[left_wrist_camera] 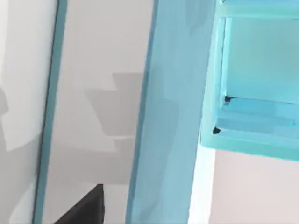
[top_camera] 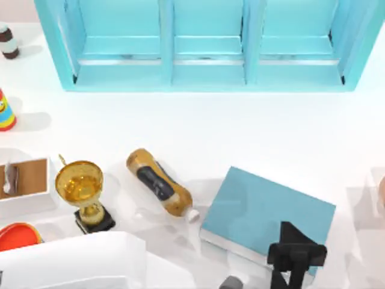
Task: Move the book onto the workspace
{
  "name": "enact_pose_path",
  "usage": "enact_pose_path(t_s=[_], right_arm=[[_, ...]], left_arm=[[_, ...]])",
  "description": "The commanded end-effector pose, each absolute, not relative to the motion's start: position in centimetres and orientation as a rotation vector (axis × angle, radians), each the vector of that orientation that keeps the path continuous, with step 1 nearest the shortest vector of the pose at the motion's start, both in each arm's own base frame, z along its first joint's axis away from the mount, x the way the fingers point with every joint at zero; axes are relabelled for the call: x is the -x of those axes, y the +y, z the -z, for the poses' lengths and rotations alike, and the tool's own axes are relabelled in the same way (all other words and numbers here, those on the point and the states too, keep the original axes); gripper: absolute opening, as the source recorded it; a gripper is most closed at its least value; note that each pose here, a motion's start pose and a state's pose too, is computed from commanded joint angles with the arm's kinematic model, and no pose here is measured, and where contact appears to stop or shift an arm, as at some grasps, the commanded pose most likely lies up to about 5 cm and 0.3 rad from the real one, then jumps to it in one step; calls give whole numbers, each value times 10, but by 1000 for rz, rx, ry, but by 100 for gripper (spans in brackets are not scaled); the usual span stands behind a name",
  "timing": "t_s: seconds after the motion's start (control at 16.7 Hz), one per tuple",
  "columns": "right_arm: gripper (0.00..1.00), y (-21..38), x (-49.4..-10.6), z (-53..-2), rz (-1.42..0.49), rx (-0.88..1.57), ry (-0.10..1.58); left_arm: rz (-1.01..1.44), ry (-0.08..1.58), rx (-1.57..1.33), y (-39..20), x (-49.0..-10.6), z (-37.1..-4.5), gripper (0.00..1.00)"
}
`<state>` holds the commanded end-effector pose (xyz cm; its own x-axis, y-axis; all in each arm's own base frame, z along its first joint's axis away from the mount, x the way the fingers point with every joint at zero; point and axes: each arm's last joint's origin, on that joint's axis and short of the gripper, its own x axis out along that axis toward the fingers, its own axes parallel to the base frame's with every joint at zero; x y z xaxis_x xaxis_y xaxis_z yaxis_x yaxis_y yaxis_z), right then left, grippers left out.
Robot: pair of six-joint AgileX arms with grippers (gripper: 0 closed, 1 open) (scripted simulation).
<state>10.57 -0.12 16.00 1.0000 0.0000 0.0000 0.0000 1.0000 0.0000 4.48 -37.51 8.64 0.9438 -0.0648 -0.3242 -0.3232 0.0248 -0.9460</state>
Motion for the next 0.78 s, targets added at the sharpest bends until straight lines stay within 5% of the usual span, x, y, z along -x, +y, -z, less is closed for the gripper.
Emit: enact_pose_path(t_s=[0.78], right_arm=[[100, -1, -106, -160, 0, 0, 0]], left_arm=[[-146, 279, 1547, -359, 28, -112, 100]])
